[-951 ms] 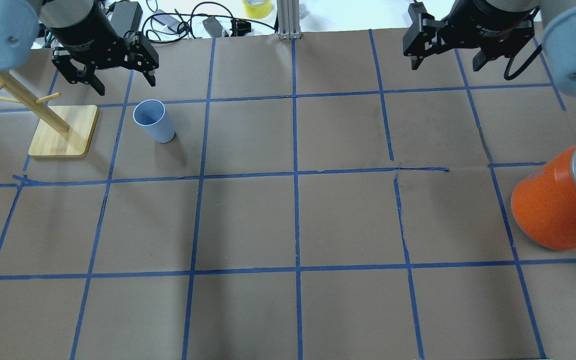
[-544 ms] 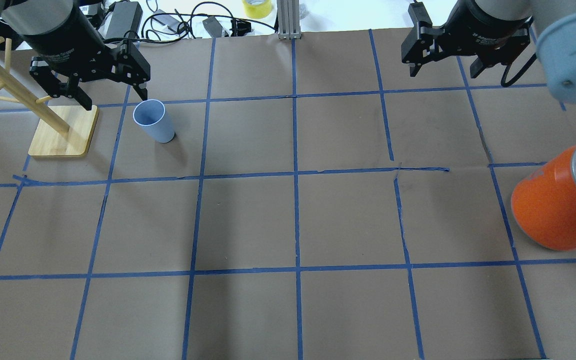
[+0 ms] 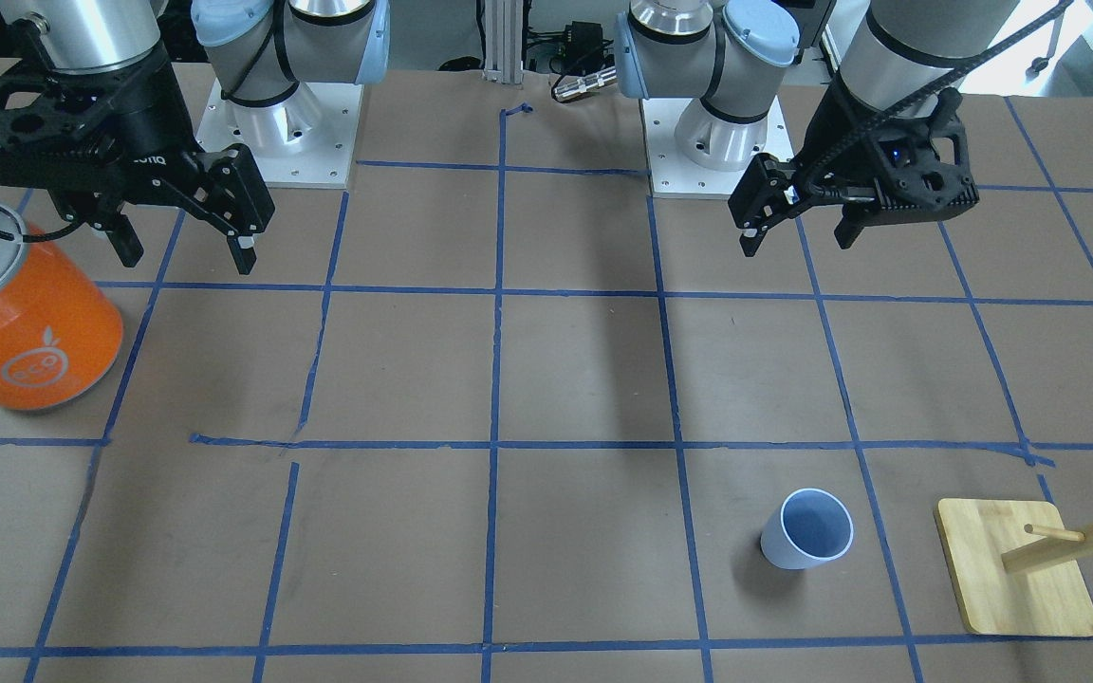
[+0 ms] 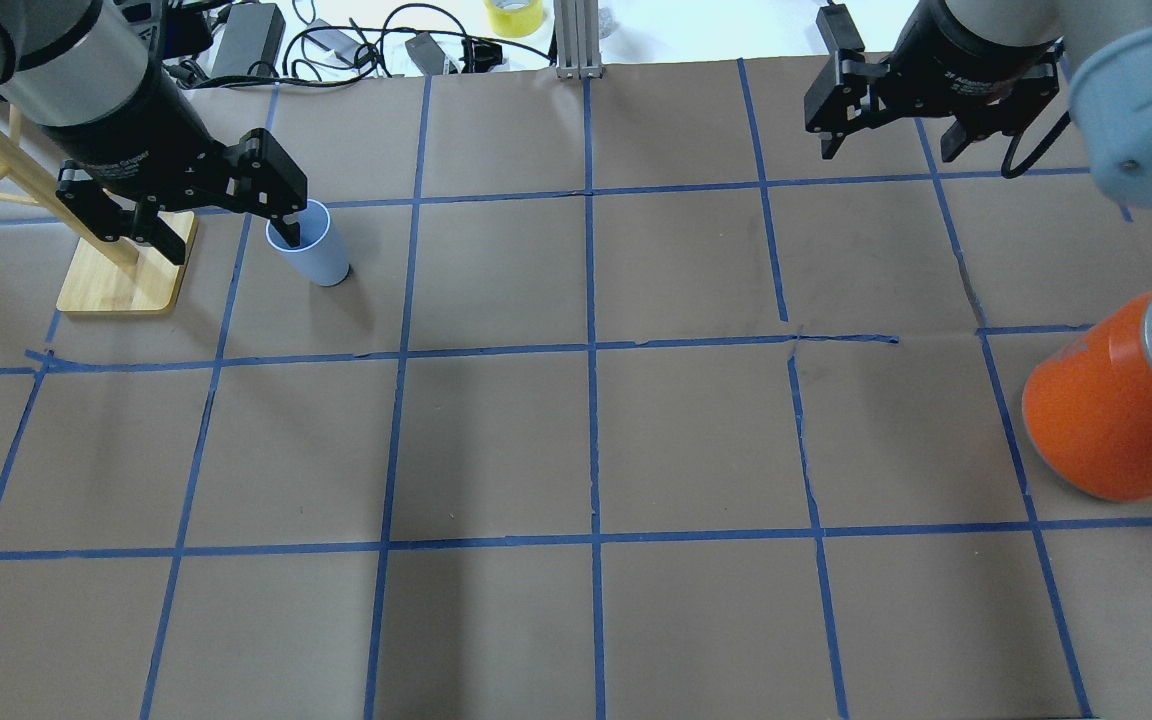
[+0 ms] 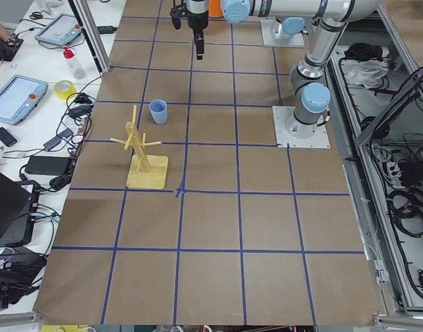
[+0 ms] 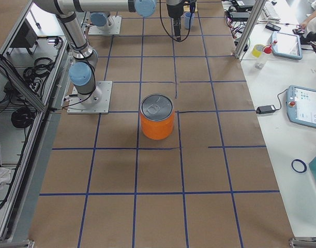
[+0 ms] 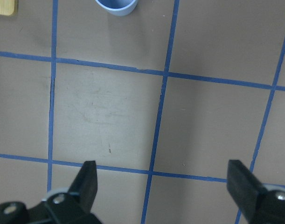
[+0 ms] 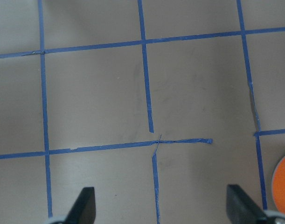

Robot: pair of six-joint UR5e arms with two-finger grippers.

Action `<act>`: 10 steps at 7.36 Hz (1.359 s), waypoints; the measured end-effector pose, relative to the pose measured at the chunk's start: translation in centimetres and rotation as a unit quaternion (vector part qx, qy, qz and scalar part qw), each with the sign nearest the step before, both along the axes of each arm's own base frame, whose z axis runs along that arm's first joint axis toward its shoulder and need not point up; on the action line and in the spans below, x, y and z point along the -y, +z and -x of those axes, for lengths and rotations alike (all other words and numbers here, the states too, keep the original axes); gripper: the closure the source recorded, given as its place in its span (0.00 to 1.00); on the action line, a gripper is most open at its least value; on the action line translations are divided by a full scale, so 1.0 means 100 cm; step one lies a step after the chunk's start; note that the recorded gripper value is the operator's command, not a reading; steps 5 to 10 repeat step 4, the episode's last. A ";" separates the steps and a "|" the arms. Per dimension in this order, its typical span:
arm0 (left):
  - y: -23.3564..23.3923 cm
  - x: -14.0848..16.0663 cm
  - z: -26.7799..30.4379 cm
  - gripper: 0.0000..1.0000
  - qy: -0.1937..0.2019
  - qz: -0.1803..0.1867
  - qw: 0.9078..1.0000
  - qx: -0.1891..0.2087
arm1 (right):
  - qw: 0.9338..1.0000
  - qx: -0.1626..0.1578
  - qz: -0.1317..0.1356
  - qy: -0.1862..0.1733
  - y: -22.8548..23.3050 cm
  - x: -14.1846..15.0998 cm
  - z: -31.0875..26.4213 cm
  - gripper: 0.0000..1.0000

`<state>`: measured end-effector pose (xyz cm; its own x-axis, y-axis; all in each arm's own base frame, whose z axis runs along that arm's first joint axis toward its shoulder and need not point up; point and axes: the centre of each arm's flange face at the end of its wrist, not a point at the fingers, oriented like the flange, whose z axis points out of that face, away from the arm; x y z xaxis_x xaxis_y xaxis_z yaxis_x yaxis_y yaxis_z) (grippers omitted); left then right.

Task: Flip cup

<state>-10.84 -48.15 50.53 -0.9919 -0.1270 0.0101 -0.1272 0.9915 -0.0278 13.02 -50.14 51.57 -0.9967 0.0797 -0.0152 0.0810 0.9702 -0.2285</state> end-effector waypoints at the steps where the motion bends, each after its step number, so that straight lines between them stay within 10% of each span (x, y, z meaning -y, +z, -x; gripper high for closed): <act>1: 0.001 -0.001 0.001 0.00 -0.002 0.001 1.000 0.001 | 1.000 0.000 0.000 0.000 0.001 0.000 0.000 0.00; 10: -0.001 -0.001 0.001 0.00 -0.003 0.000 1.000 0.001 | 1.000 0.002 -0.018 0.004 0.006 -0.010 -0.003 0.00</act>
